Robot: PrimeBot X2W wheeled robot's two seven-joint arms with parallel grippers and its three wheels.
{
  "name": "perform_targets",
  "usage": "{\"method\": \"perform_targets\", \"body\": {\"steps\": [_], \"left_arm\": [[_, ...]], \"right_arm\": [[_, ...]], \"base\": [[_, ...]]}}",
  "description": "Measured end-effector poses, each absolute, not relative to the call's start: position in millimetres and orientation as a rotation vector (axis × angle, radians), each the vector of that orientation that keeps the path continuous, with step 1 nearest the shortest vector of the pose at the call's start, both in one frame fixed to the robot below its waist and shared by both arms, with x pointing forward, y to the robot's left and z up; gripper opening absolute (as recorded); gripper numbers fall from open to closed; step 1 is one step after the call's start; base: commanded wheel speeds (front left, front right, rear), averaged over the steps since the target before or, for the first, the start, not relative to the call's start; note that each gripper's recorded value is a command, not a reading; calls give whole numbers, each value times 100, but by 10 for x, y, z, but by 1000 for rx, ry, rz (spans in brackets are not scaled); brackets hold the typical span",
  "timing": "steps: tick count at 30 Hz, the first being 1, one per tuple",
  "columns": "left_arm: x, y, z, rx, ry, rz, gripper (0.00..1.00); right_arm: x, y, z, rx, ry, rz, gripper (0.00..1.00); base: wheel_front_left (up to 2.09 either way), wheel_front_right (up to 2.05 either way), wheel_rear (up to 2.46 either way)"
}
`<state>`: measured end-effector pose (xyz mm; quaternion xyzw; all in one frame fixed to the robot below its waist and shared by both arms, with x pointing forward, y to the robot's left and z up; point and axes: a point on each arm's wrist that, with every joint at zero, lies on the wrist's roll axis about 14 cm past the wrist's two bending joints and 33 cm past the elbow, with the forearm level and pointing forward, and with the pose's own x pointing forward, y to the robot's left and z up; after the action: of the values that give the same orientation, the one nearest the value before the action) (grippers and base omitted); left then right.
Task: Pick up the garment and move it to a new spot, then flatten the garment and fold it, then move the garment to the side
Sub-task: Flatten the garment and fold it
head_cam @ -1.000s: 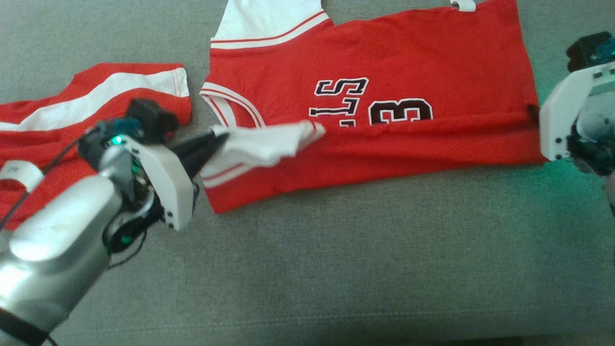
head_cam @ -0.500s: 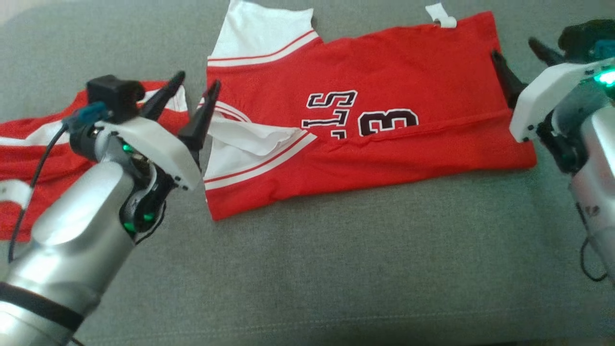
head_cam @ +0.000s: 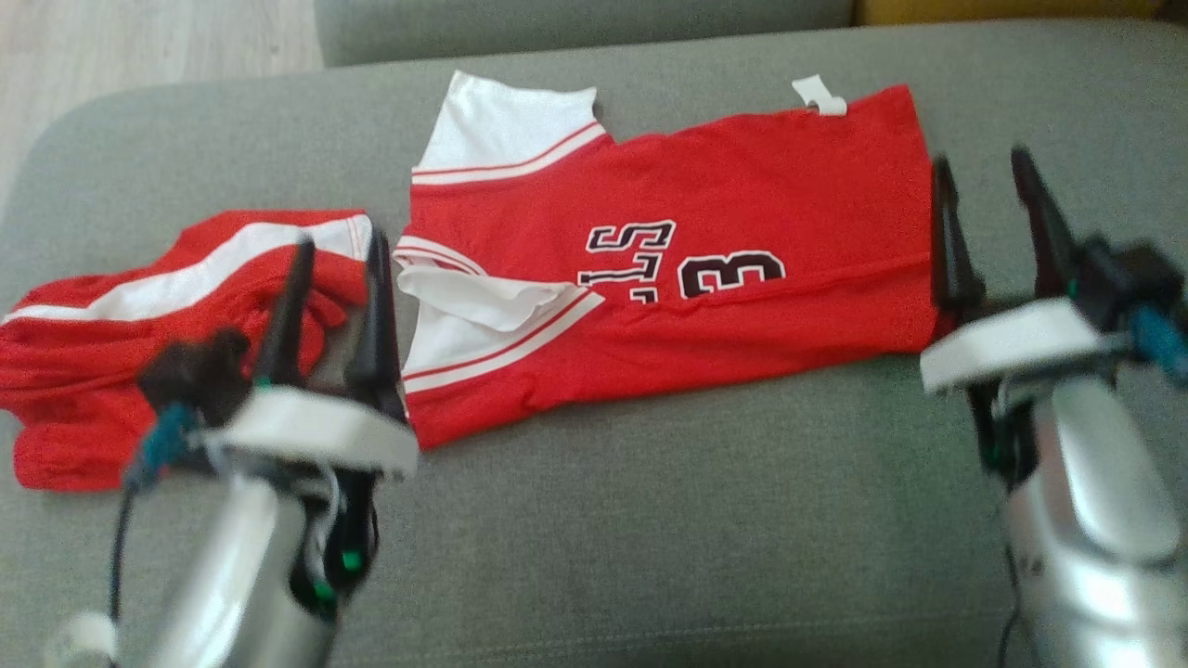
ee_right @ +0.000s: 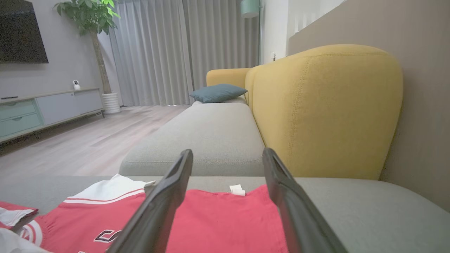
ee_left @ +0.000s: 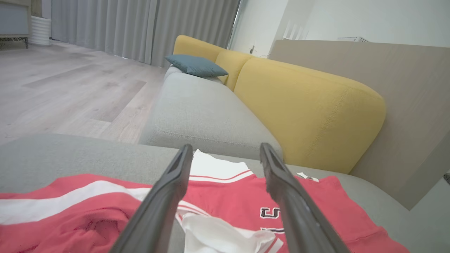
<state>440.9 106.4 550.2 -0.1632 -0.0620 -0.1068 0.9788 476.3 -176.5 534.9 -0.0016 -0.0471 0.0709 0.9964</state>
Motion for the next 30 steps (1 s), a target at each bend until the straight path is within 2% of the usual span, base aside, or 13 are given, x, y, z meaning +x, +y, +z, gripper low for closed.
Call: {"method": "perform_targets", "body": {"steps": [7, 12, 16, 24, 30], "left_arm": [[3961, 1093, 5176, -363, -61, -153, 100], [3790, 1139, 4958, -349, -8, -134, 100], [3762, 1101, 4814, -321, 33, -152, 100], [3713, 887, 4156, -234, 250, -210, 100], [3834, 912, 3852, -192, 363, -178, 100]], "right_arm": [[4146, -1844, 5213, 24, -103, 67, 100], [3907, -1876, 5234, 9, -119, 50, 100], [3863, -1862, 5209, 15, -114, 50, 100], [3899, -1884, 5202, 22, -115, 42, 100], [3901, -1943, 5133, 18, -96, 25, 100]], "base": [[0, 0, 0], [0, 0, 0], [0, 0, 0], [0, 0, 0], [0, 0, 0]]}}
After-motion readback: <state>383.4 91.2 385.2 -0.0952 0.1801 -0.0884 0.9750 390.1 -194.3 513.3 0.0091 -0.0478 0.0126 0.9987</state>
